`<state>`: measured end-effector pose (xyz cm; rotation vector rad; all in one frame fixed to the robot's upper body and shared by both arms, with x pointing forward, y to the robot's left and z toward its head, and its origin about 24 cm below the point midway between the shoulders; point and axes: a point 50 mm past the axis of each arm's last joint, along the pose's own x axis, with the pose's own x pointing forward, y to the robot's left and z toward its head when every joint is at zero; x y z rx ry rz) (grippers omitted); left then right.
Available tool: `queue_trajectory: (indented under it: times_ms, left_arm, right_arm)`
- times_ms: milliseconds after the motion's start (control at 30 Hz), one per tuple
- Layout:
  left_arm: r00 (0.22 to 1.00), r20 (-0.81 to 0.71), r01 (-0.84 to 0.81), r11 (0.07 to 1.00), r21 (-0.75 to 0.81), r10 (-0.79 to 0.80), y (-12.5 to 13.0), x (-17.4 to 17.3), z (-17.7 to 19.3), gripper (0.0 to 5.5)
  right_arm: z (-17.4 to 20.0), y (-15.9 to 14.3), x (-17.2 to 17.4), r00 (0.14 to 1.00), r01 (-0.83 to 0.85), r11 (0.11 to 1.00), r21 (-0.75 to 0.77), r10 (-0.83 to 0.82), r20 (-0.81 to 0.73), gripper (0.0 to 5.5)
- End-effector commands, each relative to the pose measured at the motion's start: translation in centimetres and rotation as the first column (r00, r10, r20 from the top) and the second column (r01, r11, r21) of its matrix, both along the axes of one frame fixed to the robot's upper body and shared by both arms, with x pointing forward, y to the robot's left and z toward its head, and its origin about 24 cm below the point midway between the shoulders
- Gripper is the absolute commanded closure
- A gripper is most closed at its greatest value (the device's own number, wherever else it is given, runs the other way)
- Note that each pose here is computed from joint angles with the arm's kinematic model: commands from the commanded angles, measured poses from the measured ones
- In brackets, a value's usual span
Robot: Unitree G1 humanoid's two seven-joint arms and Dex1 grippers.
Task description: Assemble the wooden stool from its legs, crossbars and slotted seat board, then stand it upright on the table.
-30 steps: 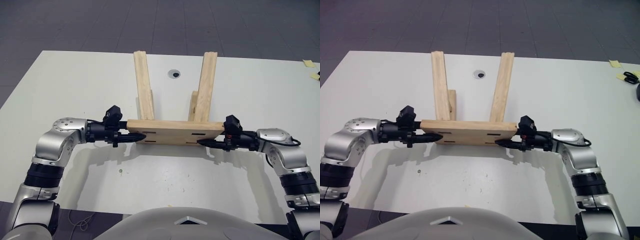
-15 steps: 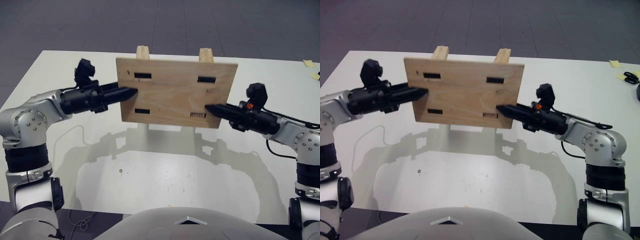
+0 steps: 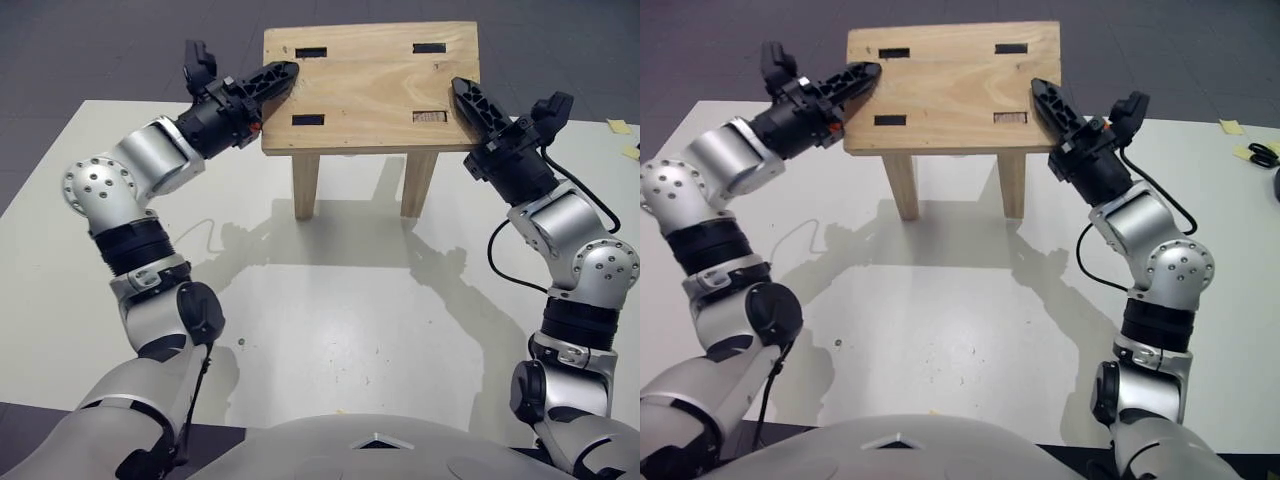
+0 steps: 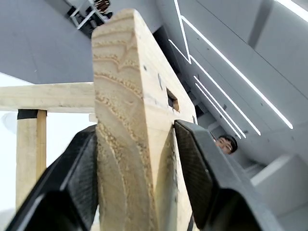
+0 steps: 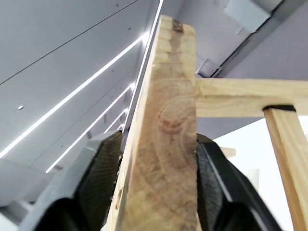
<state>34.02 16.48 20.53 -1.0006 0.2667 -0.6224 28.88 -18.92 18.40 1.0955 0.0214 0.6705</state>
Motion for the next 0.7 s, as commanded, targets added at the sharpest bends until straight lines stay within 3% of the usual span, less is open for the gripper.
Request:
queue_trajectory:
  times_ms: [33, 233, 367, 500, 600, 700]
  left_arm:
    - [0.972, -0.106, -0.216, 0.974, -0.063, 0.209, 1.6, 1.4, -0.2, 3.58]
    - [0.947, -0.104, -0.309, 0.951, -0.023, 0.305, 3.0, 1.6, -0.5, 2.61]
    - [0.918, -0.068, -0.383, 0.919, 0.089, 0.39, 4.2, 0.3, -2.3, 1.84]
    - [0.903, -0.053, -0.414, 0.898, 0.151, 0.426, 4.8, -1.0, -3.8, 1.15]
    - [0.86, 0.128, -0.51, 0.813, 0.28, 0.495, 5.9, -1.6, -3.1, 0.69]
    - [0.794, 0.285, -0.608, 0.7, 0.375, 0.537, 6.9, -1.9, -3.2, 0.14]
  right_arm:
    - [1.1, -1.1, -0.2, 0.989, 0.124, 0.989, 0.077, -0.129, 0.068, 2.34]
    - [-0.2, -1.6, -1.3, 0.963, 0.253, 0.967, 0.041, -0.256, 0.083, 1.27]
    - [-2.1, -2.8, -3.0, 0.929, 0.368, 0.921, -0.129, -0.359, 0.09, 0.54]
    - [-5.2, -4.1, -4.0, 0.832, 0.539, 0.764, -0.356, -0.548, 0.085, 0.1]
    - [-5.5, -5.3, -5.1, 0.69, 0.707, 0.594, -0.384, -0.7, 0.185, 0.1]
    - [-5.6, -6.2, -6.8, 0.577, 0.798, 0.488, -0.352, -0.789, 0.214, 0.1]
